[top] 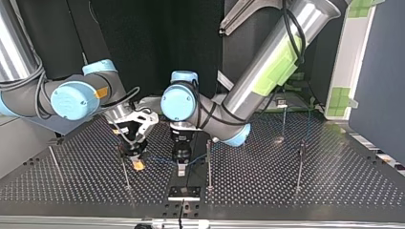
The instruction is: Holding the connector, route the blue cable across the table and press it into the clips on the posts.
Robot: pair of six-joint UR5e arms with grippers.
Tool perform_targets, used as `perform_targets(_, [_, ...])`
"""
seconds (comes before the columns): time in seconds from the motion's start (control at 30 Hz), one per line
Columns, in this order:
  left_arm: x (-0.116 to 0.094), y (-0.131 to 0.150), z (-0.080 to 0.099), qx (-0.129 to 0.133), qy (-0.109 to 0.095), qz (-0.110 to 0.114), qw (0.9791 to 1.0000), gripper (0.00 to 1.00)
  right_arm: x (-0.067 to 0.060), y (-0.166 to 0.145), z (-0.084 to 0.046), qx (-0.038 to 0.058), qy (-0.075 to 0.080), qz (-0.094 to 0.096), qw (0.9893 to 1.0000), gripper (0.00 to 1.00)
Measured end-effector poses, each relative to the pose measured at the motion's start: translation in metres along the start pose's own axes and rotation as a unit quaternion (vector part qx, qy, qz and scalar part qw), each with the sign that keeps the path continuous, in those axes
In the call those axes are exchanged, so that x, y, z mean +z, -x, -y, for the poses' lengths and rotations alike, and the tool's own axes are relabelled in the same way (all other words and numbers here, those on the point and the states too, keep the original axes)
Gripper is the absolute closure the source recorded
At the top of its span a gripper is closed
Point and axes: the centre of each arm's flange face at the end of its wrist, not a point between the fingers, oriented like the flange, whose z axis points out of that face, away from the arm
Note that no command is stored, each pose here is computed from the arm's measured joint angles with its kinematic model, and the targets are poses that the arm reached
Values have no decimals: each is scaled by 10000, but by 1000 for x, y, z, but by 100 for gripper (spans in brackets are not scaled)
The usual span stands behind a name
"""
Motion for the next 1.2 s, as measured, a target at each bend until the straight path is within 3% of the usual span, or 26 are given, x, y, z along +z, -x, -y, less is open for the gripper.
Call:
perform_targets(0.5, [9,5,-10,2,186,79,9998,0,0,0,-2,28,-39,6,10000,100])
perform_targets(0.53, [8,5,-9,4,190,76,9998,12,0,0,-2,28,-39,7,10000,100])
perform_targets(0.57, [7,5,-9,6,194,74,9998,31,0,0,-2,29,-40,7,10000,100])
perform_targets(0.6, [7,5,-8,11,201,74,9998,31,0,0,-2,29,-41,7,10000,100])
perform_targets(0.63, [6,5,-7,22,215,75,9997,44,0,0,-2,30,-41,7,10000,100])
perform_targets(0.67, [5,5,-6,36,230,78,9997,64,0,0,-2,30,-41,6,10000,100])
perform_targets(0.7, [4,5,-5,49,250,81,9996,64,0,0,-2,31,-42,7,10000,100])
perform_targets(0.73, [3,5,-5,65,282,85,9995,70,0,0,-2,33,-41,6,10000,100])
perform_targets(0.77, [2,5,-4,74,304,88,9995,89,0,0,-2,36,-42,6,10000,100])
perform_targets(0.8, [1,5,-4,86,328,88,9994,89,0,0,-2,38,-44,7,10000,100])
perform_targets(0.83, [0,5,-3,95,344,86,9993,100,0,0,-2,41,-45,7,10000,100])
perform_targets(1.2, [-6,2,-8,190,660,-37,9976,100,1,1,0,59,-90,21,9999,100])
